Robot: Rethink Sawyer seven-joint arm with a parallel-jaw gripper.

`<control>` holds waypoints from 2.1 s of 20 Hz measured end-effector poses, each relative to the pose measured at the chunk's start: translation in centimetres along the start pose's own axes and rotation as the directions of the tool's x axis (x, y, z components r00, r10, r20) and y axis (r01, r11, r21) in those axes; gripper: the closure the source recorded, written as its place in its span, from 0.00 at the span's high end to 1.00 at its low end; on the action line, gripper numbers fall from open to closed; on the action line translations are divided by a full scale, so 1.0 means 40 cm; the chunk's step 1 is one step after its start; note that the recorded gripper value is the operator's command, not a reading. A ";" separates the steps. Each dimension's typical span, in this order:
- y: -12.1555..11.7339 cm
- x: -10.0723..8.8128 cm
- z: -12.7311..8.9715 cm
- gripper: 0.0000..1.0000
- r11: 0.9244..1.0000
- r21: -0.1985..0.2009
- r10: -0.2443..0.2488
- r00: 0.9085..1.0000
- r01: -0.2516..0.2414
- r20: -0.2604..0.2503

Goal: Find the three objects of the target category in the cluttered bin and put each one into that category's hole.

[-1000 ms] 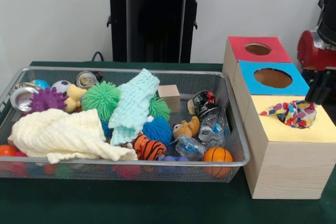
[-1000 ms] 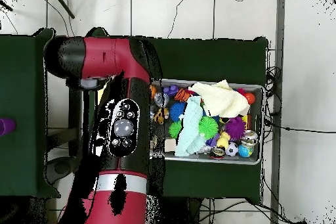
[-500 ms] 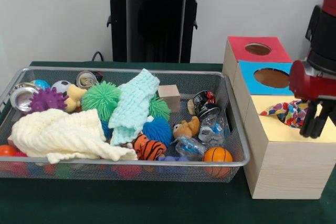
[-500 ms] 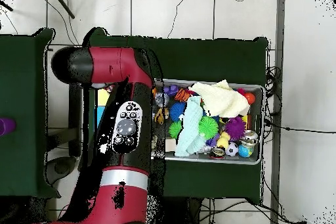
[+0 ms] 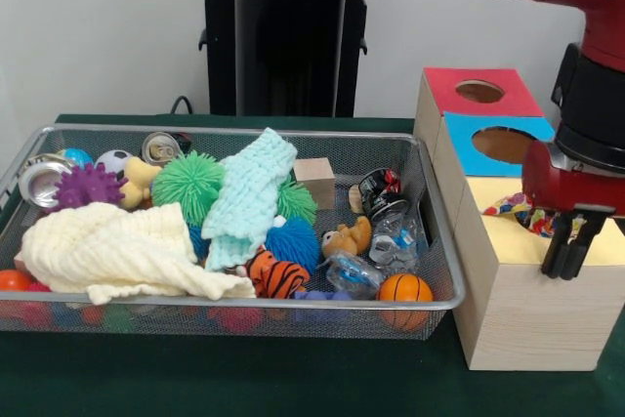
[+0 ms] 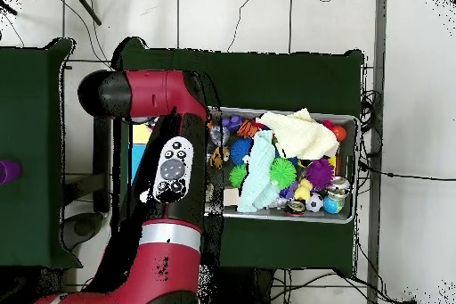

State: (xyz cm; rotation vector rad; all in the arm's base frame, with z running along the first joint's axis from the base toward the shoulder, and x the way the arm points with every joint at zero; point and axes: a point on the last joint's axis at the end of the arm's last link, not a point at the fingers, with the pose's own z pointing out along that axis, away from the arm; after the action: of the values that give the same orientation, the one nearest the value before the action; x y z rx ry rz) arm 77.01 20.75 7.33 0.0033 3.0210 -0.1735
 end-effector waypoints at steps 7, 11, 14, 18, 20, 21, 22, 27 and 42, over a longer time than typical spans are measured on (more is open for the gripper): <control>0.002 0.000 0.006 0.00 1.000 0.002 -0.003 1.000 0.003 -0.004; 0.002 -0.004 -0.006 0.00 1.000 0.003 -0.003 1.000 0.003 -0.018; 0.002 -0.005 -0.017 0.00 1.000 0.003 -0.003 0.999 0.004 -0.035; 0.005 -0.005 -0.034 0.00 1.000 0.002 -0.006 0.997 0.006 -0.076; 0.007 -0.009 -0.048 0.00 1.000 0.001 -0.008 0.995 0.008 -0.096; 0.007 -0.010 -0.052 0.00 1.000 0.001 -0.008 0.995 0.008 -0.101; 0.010 -0.010 -0.065 0.00 1.000 -0.001 -0.009 0.992 0.009 -0.126; 0.016 0.019 -0.089 0.00 1.000 -0.002 -0.013 0.973 0.013 -0.230; 0.012 0.047 -0.137 0.00 1.000 -0.004 -0.008 0.954 0.007 -0.298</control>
State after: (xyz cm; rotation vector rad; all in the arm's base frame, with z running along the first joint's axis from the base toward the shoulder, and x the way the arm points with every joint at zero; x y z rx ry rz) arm 74.51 21.84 12.47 0.0192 3.3238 -0.1852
